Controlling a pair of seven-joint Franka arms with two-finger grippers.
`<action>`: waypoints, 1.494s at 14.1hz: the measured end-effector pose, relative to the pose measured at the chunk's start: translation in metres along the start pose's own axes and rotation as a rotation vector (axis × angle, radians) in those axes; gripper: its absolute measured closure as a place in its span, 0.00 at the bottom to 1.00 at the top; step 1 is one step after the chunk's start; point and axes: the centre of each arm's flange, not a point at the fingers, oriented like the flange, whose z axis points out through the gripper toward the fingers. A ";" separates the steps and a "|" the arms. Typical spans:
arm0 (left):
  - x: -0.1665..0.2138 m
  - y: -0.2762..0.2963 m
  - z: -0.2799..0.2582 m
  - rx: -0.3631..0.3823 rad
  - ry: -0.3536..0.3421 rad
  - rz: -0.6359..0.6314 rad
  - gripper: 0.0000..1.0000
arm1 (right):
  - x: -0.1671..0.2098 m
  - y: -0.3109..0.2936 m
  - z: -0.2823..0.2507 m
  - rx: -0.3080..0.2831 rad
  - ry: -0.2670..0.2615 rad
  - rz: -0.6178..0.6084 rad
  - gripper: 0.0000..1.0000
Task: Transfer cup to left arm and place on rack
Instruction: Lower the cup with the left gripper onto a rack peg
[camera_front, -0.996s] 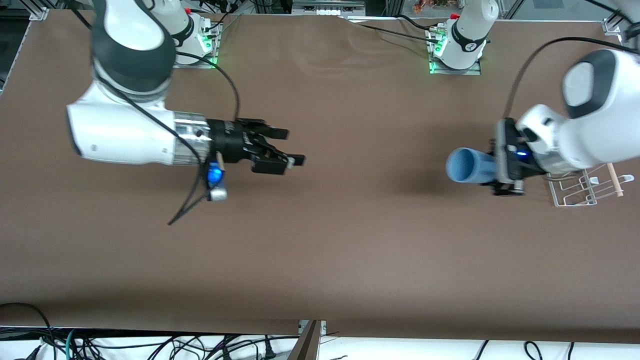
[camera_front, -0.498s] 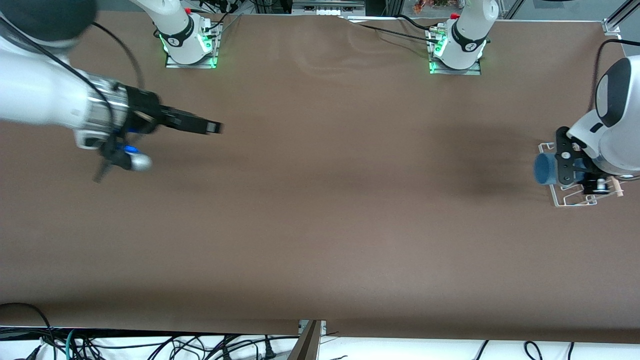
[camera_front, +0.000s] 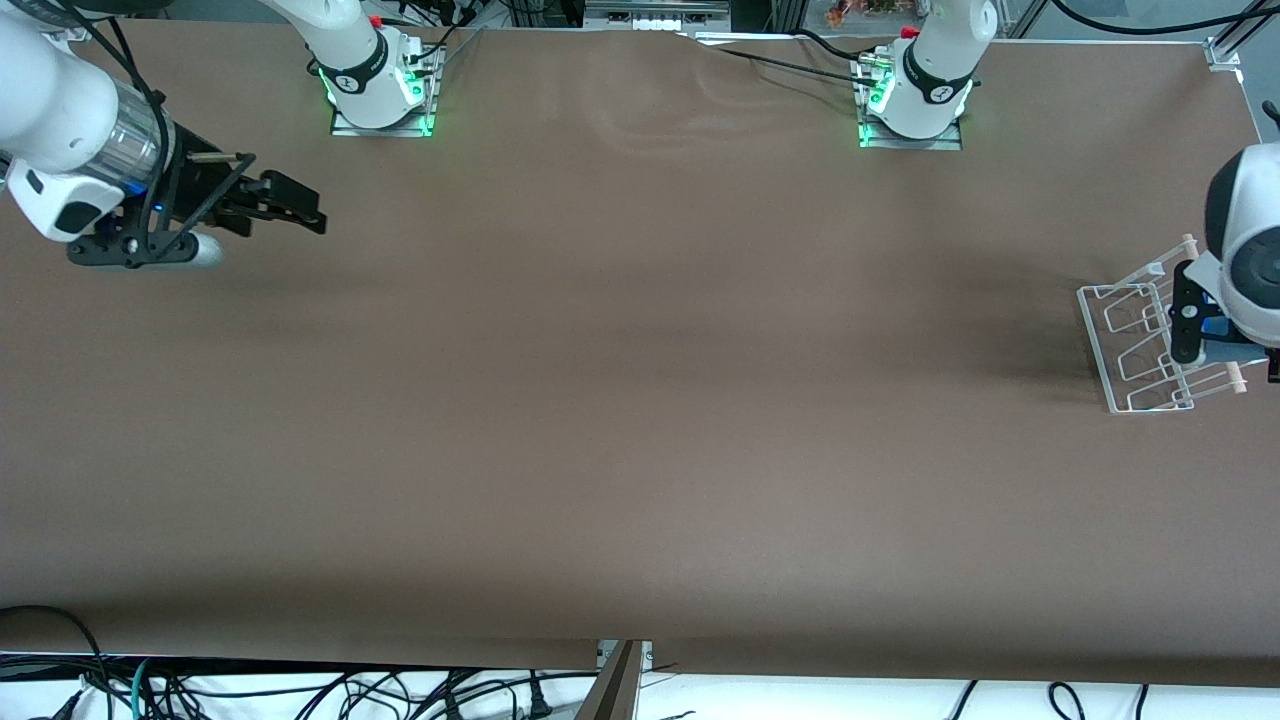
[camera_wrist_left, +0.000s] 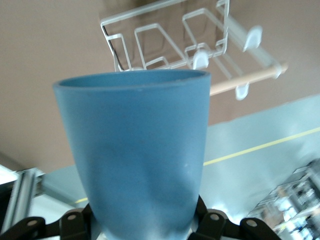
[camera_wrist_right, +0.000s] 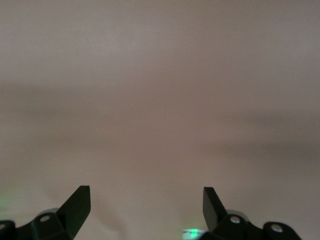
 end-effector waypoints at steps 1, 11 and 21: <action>0.003 0.007 0.004 0.027 -0.039 0.034 0.33 | 0.000 0.006 -0.001 -0.031 0.015 -0.016 0.00; 0.061 0.066 0.033 0.134 -0.302 0.341 0.33 | 0.011 0.049 -0.014 -0.108 0.061 -0.094 0.00; 0.091 0.121 0.064 0.153 -0.384 0.364 0.33 | 0.015 0.048 -0.015 -0.117 0.073 -0.096 0.00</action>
